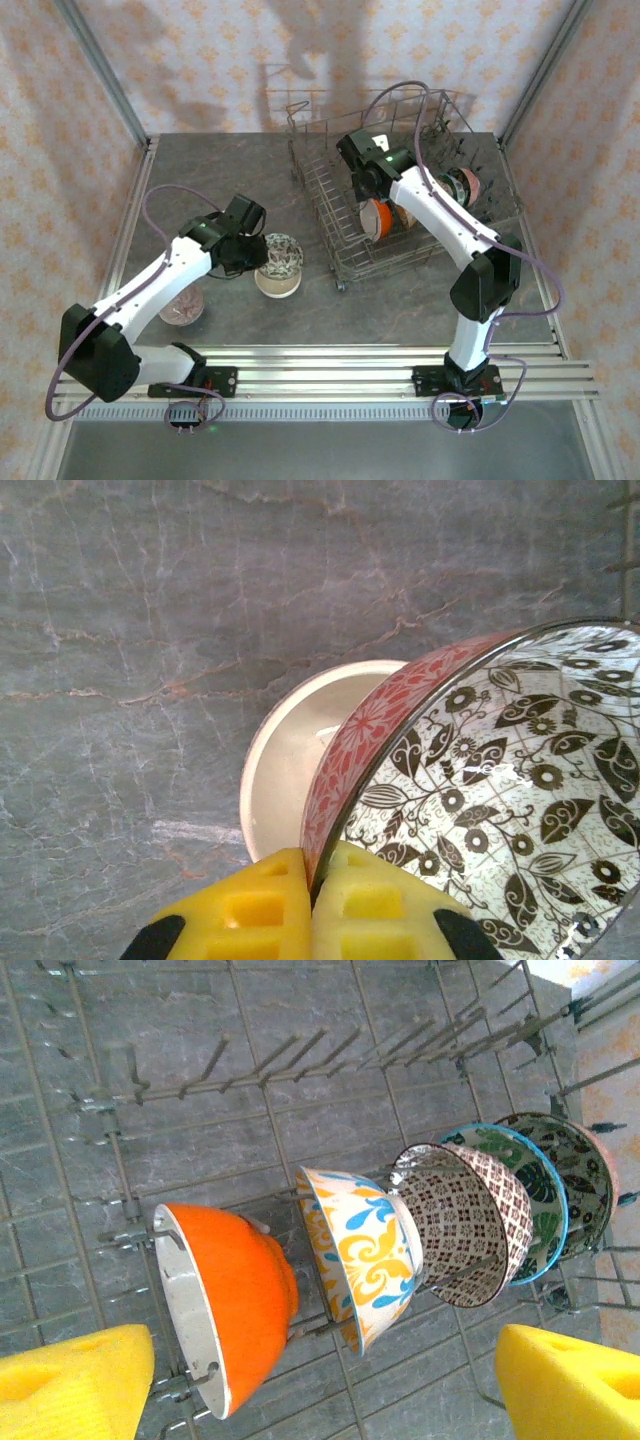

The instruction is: Load the bowls into the dish rack

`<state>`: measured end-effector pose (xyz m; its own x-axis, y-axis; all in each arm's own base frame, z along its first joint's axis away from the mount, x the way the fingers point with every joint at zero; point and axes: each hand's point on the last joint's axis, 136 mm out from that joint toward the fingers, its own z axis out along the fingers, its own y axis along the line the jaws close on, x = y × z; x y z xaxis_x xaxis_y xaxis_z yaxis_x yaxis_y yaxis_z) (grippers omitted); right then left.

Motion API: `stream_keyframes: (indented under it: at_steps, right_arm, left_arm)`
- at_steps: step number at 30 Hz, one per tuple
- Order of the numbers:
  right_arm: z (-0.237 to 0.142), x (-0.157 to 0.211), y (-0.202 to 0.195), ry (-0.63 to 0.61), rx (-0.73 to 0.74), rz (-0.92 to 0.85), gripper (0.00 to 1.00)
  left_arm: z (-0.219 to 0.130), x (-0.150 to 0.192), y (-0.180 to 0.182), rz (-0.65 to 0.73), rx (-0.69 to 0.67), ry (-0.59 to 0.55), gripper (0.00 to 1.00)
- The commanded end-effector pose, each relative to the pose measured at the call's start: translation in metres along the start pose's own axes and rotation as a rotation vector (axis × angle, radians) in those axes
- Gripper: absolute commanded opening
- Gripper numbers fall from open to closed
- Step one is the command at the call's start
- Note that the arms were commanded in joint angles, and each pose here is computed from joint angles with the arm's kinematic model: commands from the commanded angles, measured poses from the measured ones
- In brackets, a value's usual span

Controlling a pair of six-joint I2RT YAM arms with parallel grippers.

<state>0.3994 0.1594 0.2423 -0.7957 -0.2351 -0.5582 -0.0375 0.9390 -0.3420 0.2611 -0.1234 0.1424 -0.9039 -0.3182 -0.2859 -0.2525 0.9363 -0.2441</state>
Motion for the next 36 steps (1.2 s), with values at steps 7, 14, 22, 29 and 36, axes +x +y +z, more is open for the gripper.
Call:
stream_keyframes:
  at_steps: [7, 14, 22, 29, 36]
  right_arm:
    - [-0.056, -0.037, -0.019, -0.121, -0.105, 0.021, 0.87]
    - [-0.096, -0.051, 0.009, -0.161, -0.375, -0.004, 0.83]
    - [-0.153, -0.051, 0.052, -0.204, -0.727, -0.052, 0.70]
    - [-0.178, -0.038, 0.080, -0.177, -0.929, -0.092, 0.64]
    - [-0.167, -0.035, 0.092, -0.137, -0.937, -0.080, 0.56]
  left_arm:
    - [-0.053, -0.033, -0.007, -0.013, 0.081, -0.125, 0.00]
    - [-0.101, -0.073, -0.029, -0.015, 0.160, -0.268, 0.00]
    - [-0.136, -0.116, -0.076, 0.016, 0.290, -0.346, 0.00]
    - [-0.137, -0.127, -0.106, 0.027, 0.379, -0.328, 0.00]
    - [-0.141, -0.130, -0.117, 0.040, 0.405, -0.336, 0.00]
